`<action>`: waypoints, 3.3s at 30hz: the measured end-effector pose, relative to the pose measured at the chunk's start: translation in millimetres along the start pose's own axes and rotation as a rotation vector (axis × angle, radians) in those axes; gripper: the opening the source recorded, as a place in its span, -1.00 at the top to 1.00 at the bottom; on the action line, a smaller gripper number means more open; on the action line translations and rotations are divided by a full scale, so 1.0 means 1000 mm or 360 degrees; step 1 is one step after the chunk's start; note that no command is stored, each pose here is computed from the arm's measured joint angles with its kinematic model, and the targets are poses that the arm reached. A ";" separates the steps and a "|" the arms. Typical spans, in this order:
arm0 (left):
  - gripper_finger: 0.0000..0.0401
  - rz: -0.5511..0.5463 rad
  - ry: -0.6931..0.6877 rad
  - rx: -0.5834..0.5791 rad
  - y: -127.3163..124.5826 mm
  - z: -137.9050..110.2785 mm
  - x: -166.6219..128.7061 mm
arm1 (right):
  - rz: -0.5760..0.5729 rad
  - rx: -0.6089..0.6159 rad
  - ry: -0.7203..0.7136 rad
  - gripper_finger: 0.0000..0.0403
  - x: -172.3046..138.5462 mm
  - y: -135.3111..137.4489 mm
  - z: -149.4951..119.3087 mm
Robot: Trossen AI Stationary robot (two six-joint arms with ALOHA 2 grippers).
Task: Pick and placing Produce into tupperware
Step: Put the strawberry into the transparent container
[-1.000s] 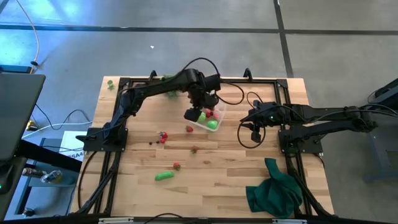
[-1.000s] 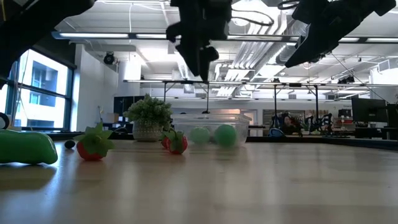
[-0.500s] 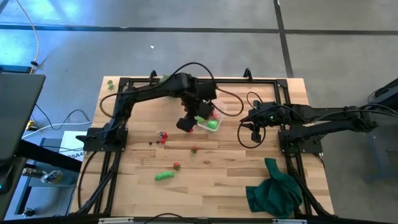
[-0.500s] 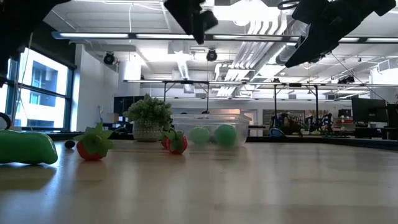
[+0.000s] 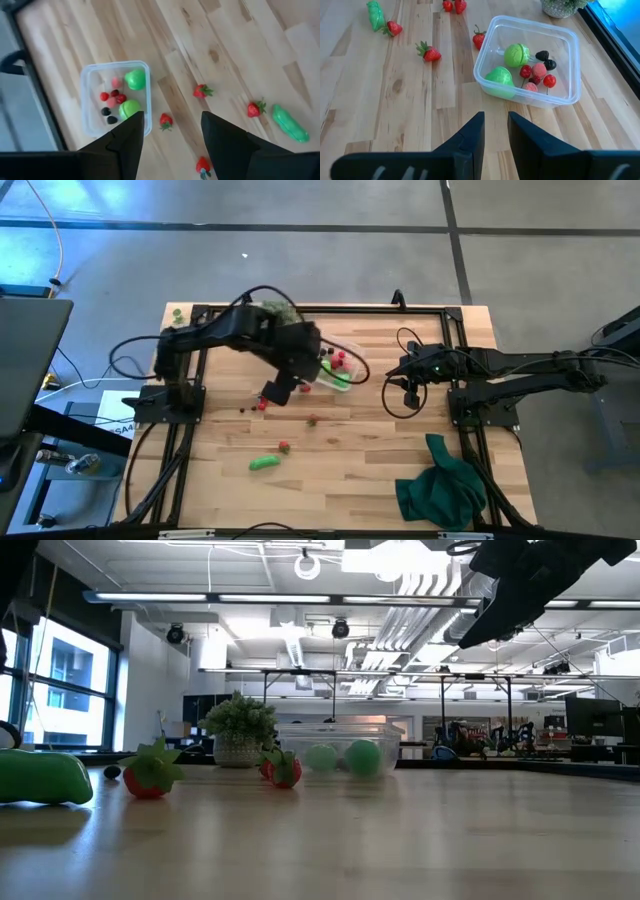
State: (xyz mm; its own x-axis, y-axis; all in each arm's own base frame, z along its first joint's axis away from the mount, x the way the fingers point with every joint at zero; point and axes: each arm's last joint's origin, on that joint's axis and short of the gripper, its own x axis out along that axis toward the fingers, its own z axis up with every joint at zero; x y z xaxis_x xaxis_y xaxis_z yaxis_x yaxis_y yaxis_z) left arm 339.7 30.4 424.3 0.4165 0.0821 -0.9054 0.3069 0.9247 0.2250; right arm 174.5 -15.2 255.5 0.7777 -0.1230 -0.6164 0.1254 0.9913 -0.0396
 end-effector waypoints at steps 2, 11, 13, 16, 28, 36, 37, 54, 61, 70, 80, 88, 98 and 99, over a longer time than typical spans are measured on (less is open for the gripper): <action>0.07 0.0050 -0.0022 -0.0007 -0.007 -0.001 -0.011 | 0.0000 0.0000 0.0000 0.63 0.000 0.000 0.000; 0.08 0.0165 0.0114 -0.0140 -0.027 -0.036 -0.026 | -0.0001 0.0000 0.0001 0.63 0.000 0.000 0.000; 0.09 0.0203 0.0237 -0.0159 -0.033 -0.052 -0.018 | -0.0001 0.0000 0.0000 0.63 0.000 0.000 0.000; 0.09 0.0190 0.0355 -0.0198 -0.043 -0.074 -0.003 | -0.0001 0.0000 0.0000 0.63 0.000 0.000 0.000; 0.09 -0.0048 0.0197 -0.0342 -0.065 -0.123 0.083 | -0.0006 0.0001 -0.0001 0.63 0.000 0.000 0.000; 0.09 -0.0135 0.0163 -0.0408 -0.052 -0.154 0.126 | -0.0005 0.0000 0.0001 0.63 0.000 0.000 0.000; 0.09 -0.0132 0.0171 -0.0406 -0.051 -0.157 0.129 | -0.0005 0.0001 0.0000 0.63 0.000 0.000 0.000; 0.09 -0.0202 0.0255 -0.0476 -0.048 -0.196 0.159 | 0.0001 0.0000 0.0000 0.63 0.000 0.000 0.000; 0.09 -0.0227 0.0249 -0.0476 -0.054 -0.204 0.169 | 0.0000 0.0000 0.0000 0.63 0.000 0.000 0.000; 0.09 -0.0224 0.0220 -0.0481 -0.059 -0.210 0.178 | 0.0000 0.0000 0.0000 0.63 0.000 0.000 0.000; 0.09 -0.0245 0.0209 -0.0484 -0.060 -0.211 0.180 | -0.0001 0.0000 0.0000 0.63 0.000 0.000 0.000; 0.09 -0.0238 0.0195 -0.0482 -0.060 -0.210 0.181 | -0.0006 0.0000 0.0000 0.63 0.000 0.000 0.000; 0.09 -0.0298 0.0325 -0.0486 -0.061 -0.214 0.201 | -0.0005 0.0001 0.0000 0.63 0.000 0.000 0.000; 0.09 -0.0288 0.0343 -0.0484 -0.060 -0.214 0.202 | -0.0005 0.0000 0.0000 0.63 0.000 0.000 0.000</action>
State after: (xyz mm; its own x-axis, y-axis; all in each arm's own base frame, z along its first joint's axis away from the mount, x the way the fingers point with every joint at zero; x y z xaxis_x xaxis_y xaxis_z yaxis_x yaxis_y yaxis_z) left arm 222.1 70.7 150.6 0.1805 -0.0460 -0.9825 0.0784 0.9964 -0.0323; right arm 174.5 -15.2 255.5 0.7775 -0.1260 -0.6162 0.1278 0.9909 -0.0413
